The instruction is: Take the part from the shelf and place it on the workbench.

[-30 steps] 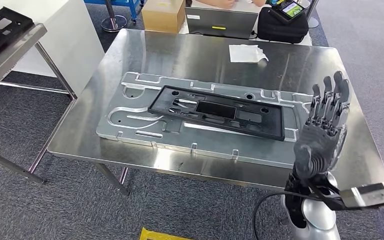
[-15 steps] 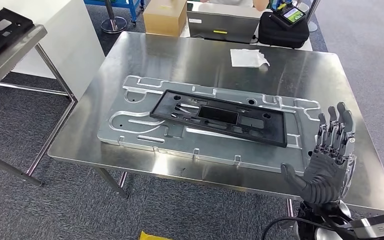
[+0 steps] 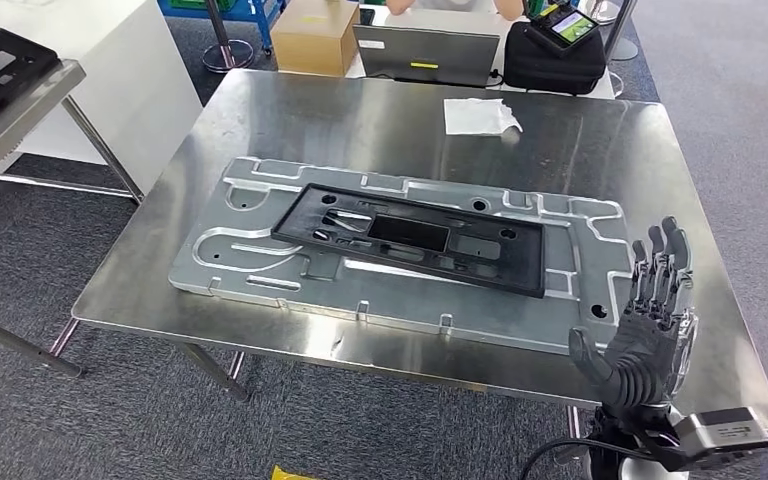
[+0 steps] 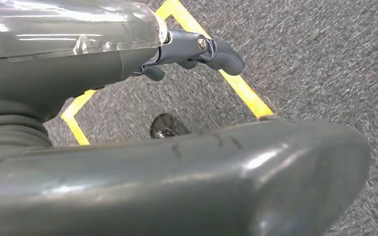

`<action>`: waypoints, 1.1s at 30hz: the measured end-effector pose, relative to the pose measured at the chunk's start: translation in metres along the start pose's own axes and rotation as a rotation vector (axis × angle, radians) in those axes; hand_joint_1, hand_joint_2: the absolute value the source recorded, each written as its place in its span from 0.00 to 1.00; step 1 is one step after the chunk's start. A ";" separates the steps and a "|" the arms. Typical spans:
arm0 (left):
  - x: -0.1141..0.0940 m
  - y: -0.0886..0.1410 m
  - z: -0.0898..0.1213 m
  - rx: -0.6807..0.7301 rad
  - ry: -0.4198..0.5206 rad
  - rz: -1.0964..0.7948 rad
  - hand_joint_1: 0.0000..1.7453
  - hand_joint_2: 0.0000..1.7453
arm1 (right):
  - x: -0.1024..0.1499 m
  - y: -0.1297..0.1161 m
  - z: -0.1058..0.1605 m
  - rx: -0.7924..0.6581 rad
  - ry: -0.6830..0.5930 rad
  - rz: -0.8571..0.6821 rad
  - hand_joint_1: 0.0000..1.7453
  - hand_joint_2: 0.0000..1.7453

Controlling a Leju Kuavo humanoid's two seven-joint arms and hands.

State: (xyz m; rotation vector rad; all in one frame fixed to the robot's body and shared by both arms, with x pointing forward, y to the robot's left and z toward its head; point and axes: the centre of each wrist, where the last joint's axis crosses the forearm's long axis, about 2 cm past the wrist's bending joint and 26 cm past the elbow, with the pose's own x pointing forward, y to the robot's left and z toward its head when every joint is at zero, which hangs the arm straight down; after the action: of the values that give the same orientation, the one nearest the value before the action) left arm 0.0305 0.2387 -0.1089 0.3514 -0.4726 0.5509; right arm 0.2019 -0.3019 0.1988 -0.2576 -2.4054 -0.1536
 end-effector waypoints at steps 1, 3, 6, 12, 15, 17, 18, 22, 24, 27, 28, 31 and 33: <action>0.000 -0.001 0.001 0.006 0.001 0.007 0.00 0.00 | -0.001 0.001 0.001 -0.002 0.007 0.006 0.00 0.00; -0.001 -0.003 0.002 0.015 0.003 0.017 0.00 0.00 | -0.005 0.002 0.003 -0.004 0.024 0.011 0.00 0.00; -0.002 -0.006 0.004 0.026 0.008 0.032 0.00 0.00 | -0.010 0.006 0.005 -0.003 0.044 0.013 0.00 0.00; -0.003 -0.009 0.006 0.026 0.010 0.049 0.00 0.00 | -0.018 0.006 0.006 -0.002 0.061 0.073 0.00 0.00; -0.004 -0.009 0.006 0.025 0.011 0.053 0.00 0.00 | -0.020 0.005 0.007 0.004 0.069 0.098 0.00 0.00; -0.003 -0.010 0.006 0.024 0.010 0.054 0.00 0.00 | -0.021 0.006 0.007 0.009 0.070 0.106 0.00 0.00; -0.003 -0.010 0.006 0.024 0.010 0.055 0.00 0.00 | -0.021 0.006 0.008 0.010 0.071 0.109 0.00 0.00; -0.004 -0.009 0.006 0.029 0.012 0.057 0.00 0.00 | -0.023 0.008 0.008 0.013 0.076 0.108 0.00 0.00; -0.004 -0.009 0.006 0.031 0.014 0.059 0.00 0.00 | -0.023 0.010 0.008 0.018 0.077 0.102 0.00 0.00; -0.003 -0.009 0.006 0.031 0.012 0.061 0.00 0.00 | -0.023 0.011 0.009 0.022 0.082 0.097 0.00 0.00; -0.003 -0.009 0.006 0.031 0.012 0.061 0.00 0.00 | -0.024 0.012 0.010 0.023 0.084 0.096 0.00 0.00; -0.003 -0.009 0.006 0.035 0.011 0.064 0.00 0.00 | -0.024 0.013 0.010 0.023 0.088 0.095 0.00 0.00; -0.002 -0.010 0.005 0.039 0.006 0.067 0.00 0.00 | -0.025 0.014 0.010 0.022 0.088 0.097 0.00 0.00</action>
State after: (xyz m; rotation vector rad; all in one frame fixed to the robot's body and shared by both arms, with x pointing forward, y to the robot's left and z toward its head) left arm 0.0334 0.2274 -0.1072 0.3720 -0.4696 0.6271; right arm 0.2167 -0.2895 0.1754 -0.3492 -2.3007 -0.0919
